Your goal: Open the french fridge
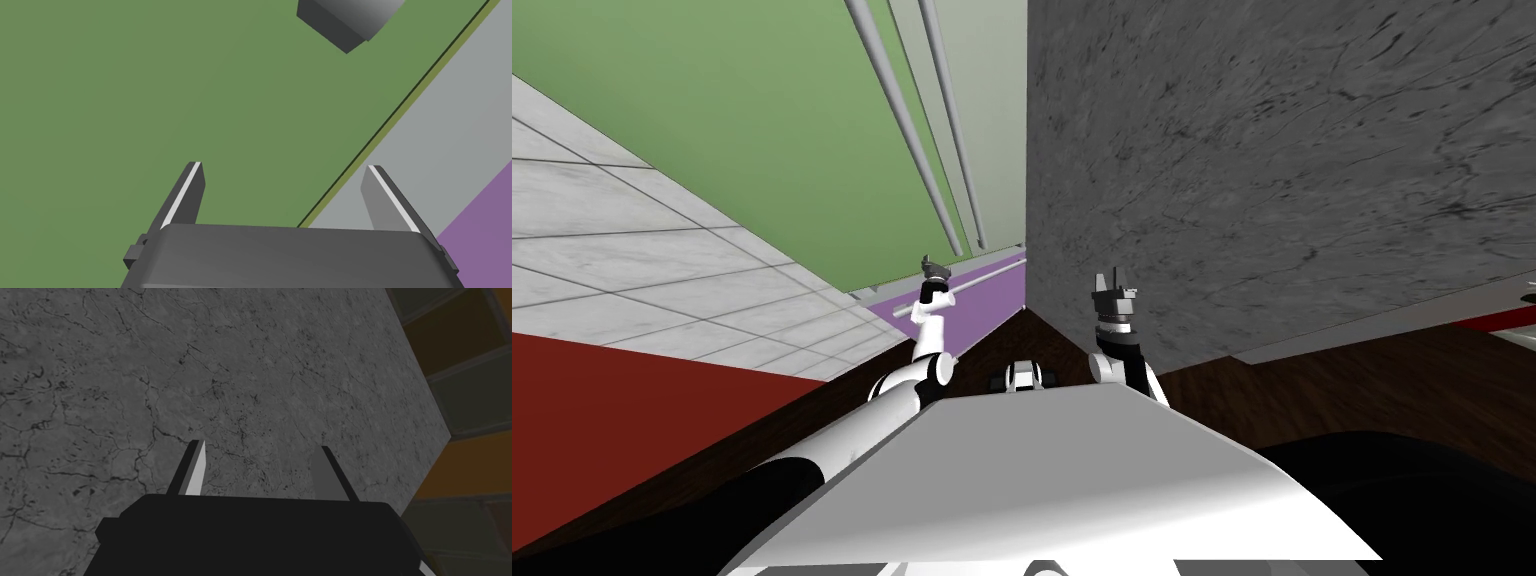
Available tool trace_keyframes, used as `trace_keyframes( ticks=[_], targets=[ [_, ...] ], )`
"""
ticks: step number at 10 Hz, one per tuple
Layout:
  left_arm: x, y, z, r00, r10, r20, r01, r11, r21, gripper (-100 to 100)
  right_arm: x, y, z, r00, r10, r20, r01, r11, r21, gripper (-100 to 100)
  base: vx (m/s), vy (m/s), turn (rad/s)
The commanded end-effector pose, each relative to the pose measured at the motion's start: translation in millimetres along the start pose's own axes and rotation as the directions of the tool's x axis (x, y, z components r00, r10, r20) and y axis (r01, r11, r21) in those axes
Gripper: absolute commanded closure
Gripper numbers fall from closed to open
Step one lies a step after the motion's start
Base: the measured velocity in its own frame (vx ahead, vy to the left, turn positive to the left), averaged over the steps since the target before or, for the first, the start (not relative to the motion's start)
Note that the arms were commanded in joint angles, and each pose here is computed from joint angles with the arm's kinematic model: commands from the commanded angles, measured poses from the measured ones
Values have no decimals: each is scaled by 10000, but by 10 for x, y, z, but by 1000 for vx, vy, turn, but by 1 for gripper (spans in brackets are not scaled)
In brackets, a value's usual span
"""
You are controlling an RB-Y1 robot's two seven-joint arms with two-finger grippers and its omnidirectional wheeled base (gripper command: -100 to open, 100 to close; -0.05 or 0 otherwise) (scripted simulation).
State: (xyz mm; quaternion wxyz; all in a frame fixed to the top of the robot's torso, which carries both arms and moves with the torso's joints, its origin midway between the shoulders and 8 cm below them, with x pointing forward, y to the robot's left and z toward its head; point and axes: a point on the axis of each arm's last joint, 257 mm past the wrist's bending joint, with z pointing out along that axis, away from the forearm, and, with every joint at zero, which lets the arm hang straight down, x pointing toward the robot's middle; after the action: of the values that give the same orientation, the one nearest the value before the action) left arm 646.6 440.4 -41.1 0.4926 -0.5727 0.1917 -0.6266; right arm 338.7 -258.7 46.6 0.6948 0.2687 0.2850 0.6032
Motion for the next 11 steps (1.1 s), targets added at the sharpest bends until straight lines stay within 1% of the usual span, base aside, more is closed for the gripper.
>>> trace_keyframes(
  ticks=[1,3,4,7,8,11],
  targets=[
    [-32,39,139,9989,-383,279,390,9989,-273,-100,0,0,0,10000,1,0,-1,10000,0,0,28,-90,26],
    [-25,50,291,9950,-830,563,859,9951,-497,-100,0,0,0,10000,1,0,-1,10000,-1,0,31,-103,40],
    [-26,78,294,9947,-843,585,876,9946,-551,-100,0,0,0,10000,1,0,-1,10000,0,0,30,-87,22],
    [1,112,476,9851,-1419,969,1505,9847,-881,-100,0,0,0,10000,0,0,0,10000,-1,0,26,-87,36],
    [0,113,476,9851,-1419,970,1505,9847,-882,-100,0,0,0,10000,1,0,-1,10000,-1,0,28,-72,16],
    [30,115,602,9752,-1829,1243,1966,9744,-1090,-100,0,0,0,10000,0,0,0,10000,0,0,26,-69,26]
  ],
)
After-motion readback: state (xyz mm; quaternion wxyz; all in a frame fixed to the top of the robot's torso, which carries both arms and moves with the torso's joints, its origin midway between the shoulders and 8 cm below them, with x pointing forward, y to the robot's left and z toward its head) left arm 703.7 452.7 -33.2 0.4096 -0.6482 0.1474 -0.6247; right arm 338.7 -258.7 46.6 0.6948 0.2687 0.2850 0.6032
